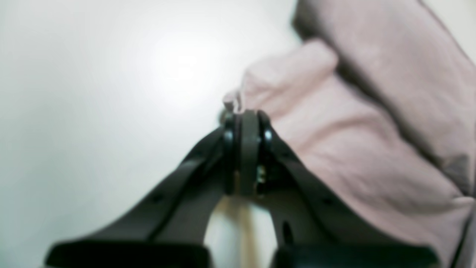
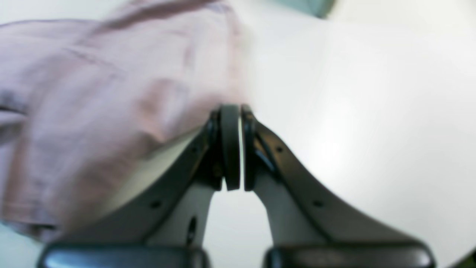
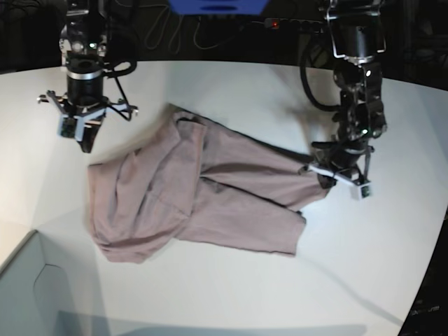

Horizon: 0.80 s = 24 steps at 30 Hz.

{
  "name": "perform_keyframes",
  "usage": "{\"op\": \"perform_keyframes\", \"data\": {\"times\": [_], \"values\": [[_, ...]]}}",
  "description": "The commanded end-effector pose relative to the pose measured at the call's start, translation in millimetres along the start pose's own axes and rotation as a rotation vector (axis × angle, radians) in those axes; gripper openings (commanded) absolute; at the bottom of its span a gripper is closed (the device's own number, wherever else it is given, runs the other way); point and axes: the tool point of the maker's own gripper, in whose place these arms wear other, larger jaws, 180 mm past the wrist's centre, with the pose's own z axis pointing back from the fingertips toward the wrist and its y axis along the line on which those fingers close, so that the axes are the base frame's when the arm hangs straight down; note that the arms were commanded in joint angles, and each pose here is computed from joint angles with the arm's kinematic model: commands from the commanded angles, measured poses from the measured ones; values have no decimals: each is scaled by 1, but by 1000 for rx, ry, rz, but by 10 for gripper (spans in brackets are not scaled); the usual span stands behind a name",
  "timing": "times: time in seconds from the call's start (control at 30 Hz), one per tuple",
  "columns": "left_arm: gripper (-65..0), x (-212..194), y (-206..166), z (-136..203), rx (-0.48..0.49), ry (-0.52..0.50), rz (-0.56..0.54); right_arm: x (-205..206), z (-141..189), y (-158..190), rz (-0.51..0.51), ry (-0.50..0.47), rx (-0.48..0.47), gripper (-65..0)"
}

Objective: Layout the t-shirt on the table in an organized manner, then fold the t-shirt properly
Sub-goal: 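Grasp the t-shirt edge with the right gripper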

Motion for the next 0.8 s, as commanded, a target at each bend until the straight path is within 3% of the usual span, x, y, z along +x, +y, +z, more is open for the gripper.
{"op": "perform_keyframes", "data": {"times": [0.0,0.17,0.3,0.53,0.77], "values": [[-649,14,1,8,-11,-54,1,12,1,9,3,-38,25,-617],[-649,-9,25,33,2,-22,34,3,1,69,-5,64,177,-465],[-649,-26,35,39,13,14,56,0,10,116,1,114,301,-397],[-649,-37,38,44,20,31,57,-31,23,176,49,198,455,-387],[-649,-37,37,44,20,33,59,-65,23,188,96,278,482,-387]]}}
